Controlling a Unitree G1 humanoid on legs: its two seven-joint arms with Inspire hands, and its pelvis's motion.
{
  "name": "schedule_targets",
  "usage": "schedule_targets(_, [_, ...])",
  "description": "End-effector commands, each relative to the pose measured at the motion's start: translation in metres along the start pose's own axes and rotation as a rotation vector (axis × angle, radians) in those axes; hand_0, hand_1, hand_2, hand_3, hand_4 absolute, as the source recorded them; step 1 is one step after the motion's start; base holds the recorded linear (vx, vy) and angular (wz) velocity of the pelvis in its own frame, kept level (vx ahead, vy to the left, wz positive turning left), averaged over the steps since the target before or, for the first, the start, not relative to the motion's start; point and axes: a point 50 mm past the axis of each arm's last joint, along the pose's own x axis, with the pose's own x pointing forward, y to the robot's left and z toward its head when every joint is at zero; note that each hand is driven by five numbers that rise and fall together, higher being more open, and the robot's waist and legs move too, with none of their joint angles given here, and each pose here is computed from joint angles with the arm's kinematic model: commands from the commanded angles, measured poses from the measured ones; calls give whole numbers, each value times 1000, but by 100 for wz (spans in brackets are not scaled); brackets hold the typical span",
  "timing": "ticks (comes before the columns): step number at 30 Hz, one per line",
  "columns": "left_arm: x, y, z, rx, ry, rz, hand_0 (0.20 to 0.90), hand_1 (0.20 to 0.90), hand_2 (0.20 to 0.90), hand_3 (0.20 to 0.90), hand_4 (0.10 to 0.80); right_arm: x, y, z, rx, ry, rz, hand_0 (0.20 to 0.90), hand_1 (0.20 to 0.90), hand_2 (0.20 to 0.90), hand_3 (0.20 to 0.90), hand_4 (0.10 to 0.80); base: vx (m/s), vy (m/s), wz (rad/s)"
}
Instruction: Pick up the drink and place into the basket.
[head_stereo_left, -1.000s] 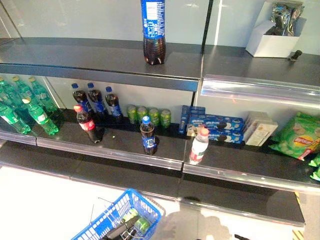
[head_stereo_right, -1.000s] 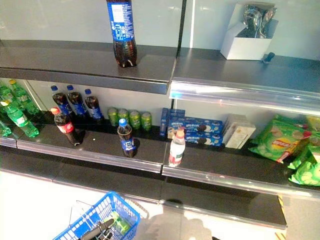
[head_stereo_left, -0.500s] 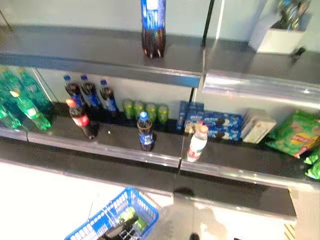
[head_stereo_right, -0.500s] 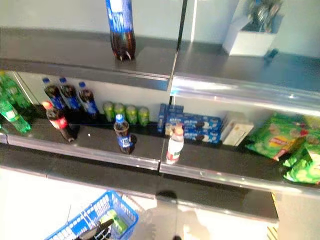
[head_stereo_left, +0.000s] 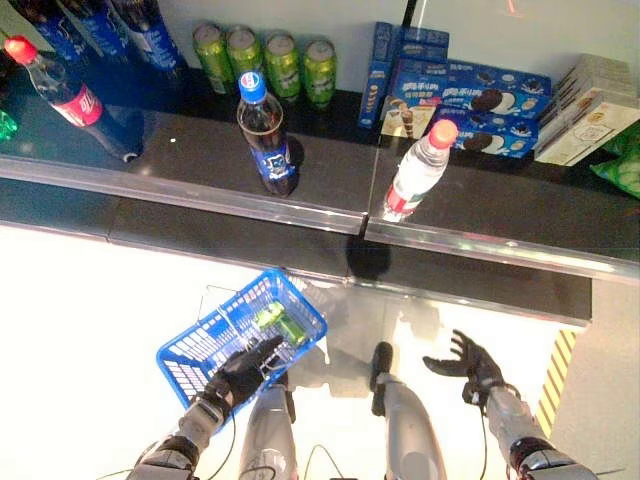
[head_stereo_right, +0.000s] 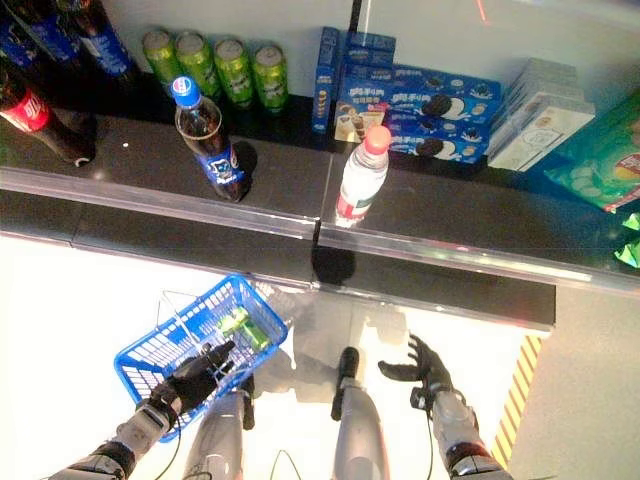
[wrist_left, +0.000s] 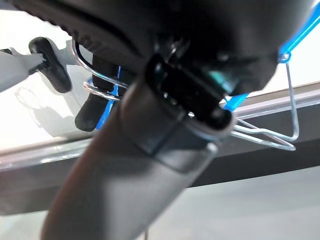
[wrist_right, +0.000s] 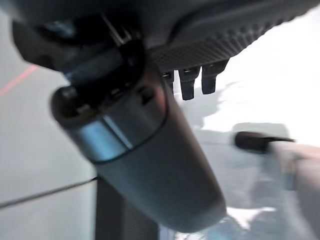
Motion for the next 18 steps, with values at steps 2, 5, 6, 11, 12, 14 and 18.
schedule_targets(2, [-13, 5, 5, -43, -83, -70, 300, 300, 300, 200, 100, -5, 13, 52, -92, -307, 60, 900, 900, 900, 900, 800, -18, -50, 8])
schedule_targets(5, [-16, 7, 5, -41, -96, -61, 300, 300, 300, 200, 100, -17, 32, 86, -212, -488, 118, 900, 900, 900, 900, 800, -17, -32, 8])
schedule_targets(6, [-18, 8, 4, -42, -97, -60, 300, 300, 300, 200, 100, -24, 37, 99, -260, -565, 144, 900, 900, 900, 900, 800, 8, -15, 5])
schedule_targets(11, [-20, 9, 1, -48, -107, -66, 300, 300, 300, 200, 100, -43, 47, 139, -347, -785, 238, 900, 900, 900, 900, 800, -17, 17, 3])
schedule_targets(12, [-19, 9, 1, -51, -110, -69, 300, 300, 300, 200, 100, -48, 49, 147, -386, -830, 253, 900, 900, 900, 900, 800, -16, 50, 2])
schedule_targets(14, [-19, 8, -1, -55, -107, -77, 300, 300, 300, 200, 100, -54, 49, 159, -438, -897, 260, 900, 900, 900, 900, 800, -7, 51, 1])
schedule_targets(18, [-19, 8, -6, -50, -94, -81, 300, 300, 300, 200, 100, -63, 46, 176, -472, -982, 241, 900, 900, 900, 900, 800, 16, 37, 3])
